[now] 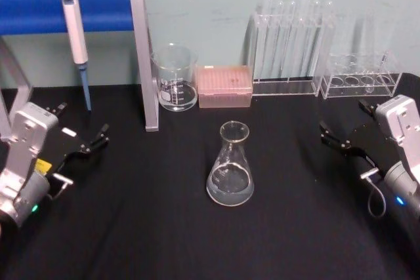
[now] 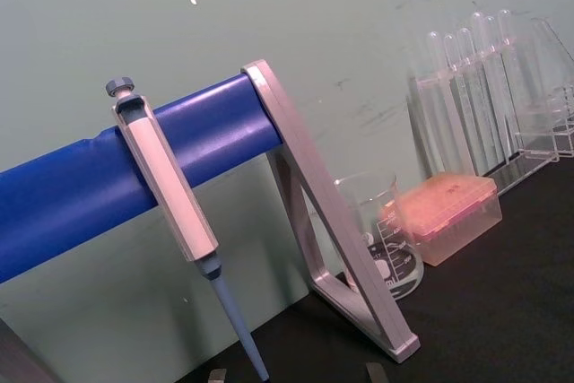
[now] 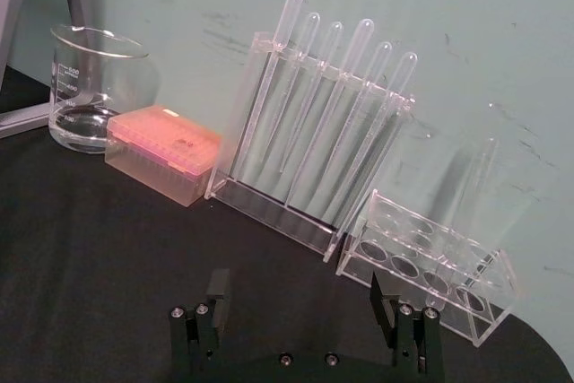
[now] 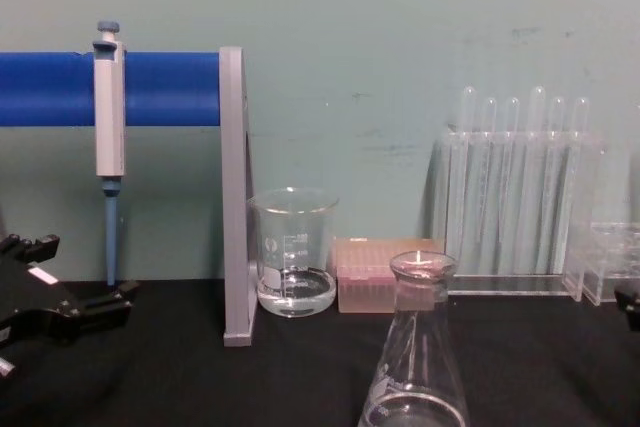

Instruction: Grasp the erlenmeyer flask with one hand, shake it three times, then place it back.

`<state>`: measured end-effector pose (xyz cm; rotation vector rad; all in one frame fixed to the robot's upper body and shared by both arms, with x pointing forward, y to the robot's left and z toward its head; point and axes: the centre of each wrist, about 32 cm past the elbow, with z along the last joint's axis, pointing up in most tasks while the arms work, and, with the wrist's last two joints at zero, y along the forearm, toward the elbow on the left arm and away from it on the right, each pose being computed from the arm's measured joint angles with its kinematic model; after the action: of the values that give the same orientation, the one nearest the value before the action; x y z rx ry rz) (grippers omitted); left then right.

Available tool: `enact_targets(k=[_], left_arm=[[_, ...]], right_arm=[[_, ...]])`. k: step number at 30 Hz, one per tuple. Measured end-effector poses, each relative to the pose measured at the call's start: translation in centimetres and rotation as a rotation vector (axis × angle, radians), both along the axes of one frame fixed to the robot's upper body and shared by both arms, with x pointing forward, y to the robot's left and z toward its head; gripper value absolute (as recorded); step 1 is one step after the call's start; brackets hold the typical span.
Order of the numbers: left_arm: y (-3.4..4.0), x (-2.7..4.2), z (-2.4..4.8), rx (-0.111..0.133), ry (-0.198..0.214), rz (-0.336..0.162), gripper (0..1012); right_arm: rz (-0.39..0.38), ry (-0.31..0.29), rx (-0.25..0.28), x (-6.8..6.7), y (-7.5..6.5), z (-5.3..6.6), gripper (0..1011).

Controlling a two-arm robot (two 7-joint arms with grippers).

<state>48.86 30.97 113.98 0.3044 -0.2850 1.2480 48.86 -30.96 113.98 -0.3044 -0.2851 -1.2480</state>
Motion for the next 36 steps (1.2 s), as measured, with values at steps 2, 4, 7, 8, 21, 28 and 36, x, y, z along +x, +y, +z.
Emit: enact_targets(k=[2, 4, 7, 8, 21, 28, 36], left_arm=[[0.00, 0.00, 0.00, 0.000, 0.000, 0.000, 1001], [0.00, 0.00, 0.00, 0.000, 0.000, 0.000, 1001], [0.00, 0.00, 0.00, 0.000, 0.000, 0.000, 1001], [0.00, 0.00, 0.00, 0.000, 0.000, 0.000, 1001], [0.00, 0.00, 0.00, 0.000, 0.000, 0.000, 1001], [0.00, 0.00, 0.00, 0.000, 0.000, 0.000, 1001], [0.00, 0.00, 0.00, 0.000, 0.000, 0.000, 1001]], right_arm=[[0.000, 0.000, 0.000, 0.00, 0.00, 0.00, 1000], [0.000, 0.000, 0.000, 0.00, 0.00, 0.00, 1000], [0.000, 0.000, 0.000, 0.00, 0.00, 0.00, 1000], [0.000, 0.000, 0.000, 0.00, 0.00, 0.00, 1000], [0.000, 0.000, 0.000, 0.00, 0.00, 0.00, 1000], [0.005, 0.018, 0.038, 0.01, -0.20, 0.12, 1000], [0.029, 0.032, 0.091, -0.19, -0.70, 0.28, 1000]])
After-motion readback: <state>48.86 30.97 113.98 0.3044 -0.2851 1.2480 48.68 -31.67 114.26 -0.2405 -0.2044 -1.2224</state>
